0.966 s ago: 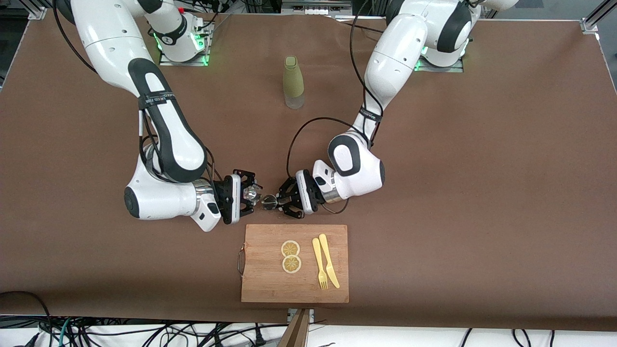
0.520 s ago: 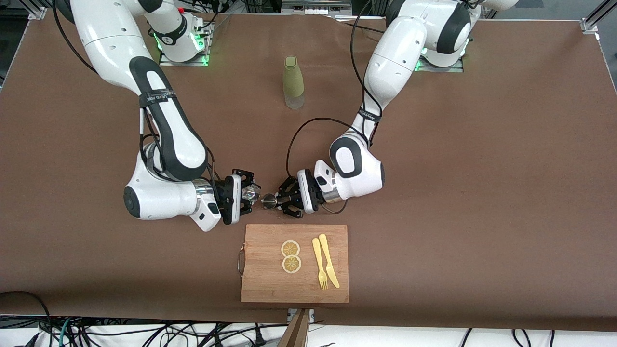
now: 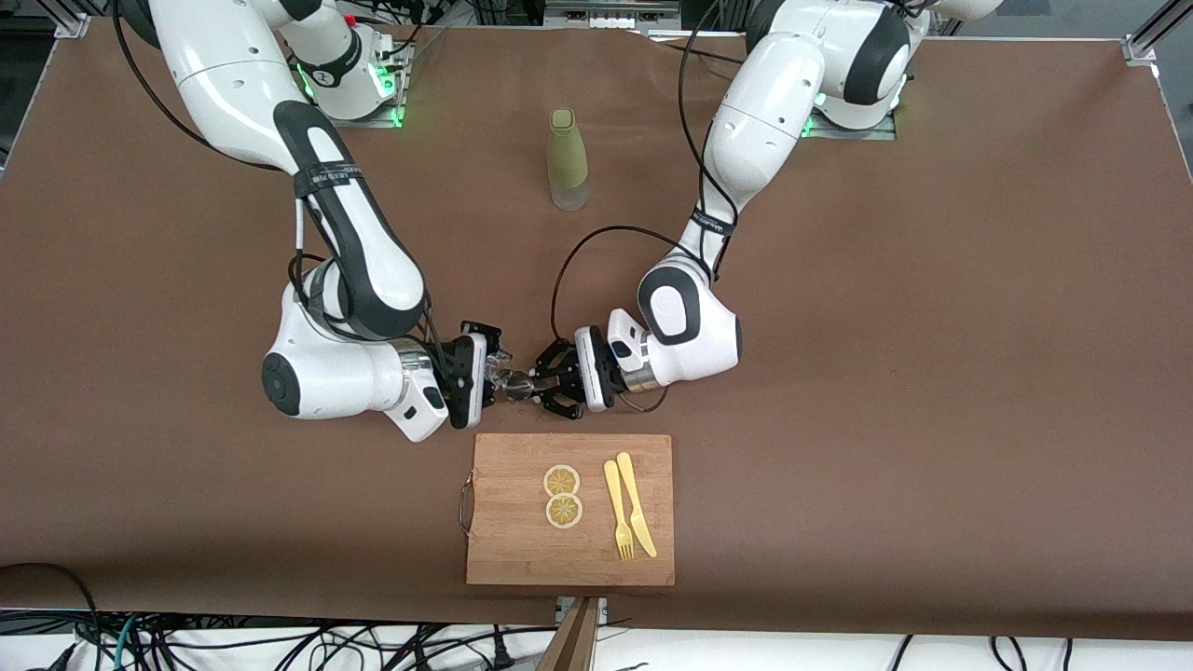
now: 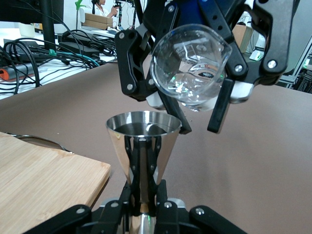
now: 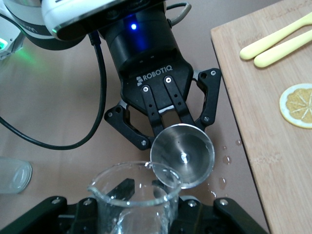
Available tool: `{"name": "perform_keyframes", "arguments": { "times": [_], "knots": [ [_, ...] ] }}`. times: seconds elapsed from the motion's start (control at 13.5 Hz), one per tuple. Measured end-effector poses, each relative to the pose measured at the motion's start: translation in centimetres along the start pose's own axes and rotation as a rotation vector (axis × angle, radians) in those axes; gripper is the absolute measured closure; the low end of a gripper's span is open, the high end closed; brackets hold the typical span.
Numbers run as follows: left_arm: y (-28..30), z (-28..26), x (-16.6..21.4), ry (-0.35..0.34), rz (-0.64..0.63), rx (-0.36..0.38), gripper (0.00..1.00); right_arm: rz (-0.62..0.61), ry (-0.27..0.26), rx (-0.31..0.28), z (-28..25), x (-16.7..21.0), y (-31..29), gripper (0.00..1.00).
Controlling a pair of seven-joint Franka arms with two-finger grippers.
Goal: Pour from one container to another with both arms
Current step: 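Tilt the glass cup with the right gripper, pouring liquid into the jigger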
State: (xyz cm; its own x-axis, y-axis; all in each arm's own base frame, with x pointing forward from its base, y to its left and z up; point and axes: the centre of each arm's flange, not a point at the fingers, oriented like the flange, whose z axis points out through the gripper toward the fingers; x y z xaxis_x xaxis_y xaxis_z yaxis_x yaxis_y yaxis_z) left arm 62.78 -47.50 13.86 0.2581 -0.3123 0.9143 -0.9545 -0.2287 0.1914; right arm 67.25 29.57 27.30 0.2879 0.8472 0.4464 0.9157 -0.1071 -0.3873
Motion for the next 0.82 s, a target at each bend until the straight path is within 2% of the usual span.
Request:
{"name": "perform_keyframes", "arguments": {
  "times": [0.52, 0.82],
  "knots": [
    [0.0, 0.0, -0.1, 0.003, -0.003, -0.002, 0.78, 0.055, -0.078, -0.027, 0.3, 0.3, -0.3, 0.74],
    [0.0, 0.0, -0.1, 0.003, -0.003, -0.003, 0.78, 0.087, -0.1, -0.034, 0.5, 1.0, -0.8, 0.74]
  ]
}}
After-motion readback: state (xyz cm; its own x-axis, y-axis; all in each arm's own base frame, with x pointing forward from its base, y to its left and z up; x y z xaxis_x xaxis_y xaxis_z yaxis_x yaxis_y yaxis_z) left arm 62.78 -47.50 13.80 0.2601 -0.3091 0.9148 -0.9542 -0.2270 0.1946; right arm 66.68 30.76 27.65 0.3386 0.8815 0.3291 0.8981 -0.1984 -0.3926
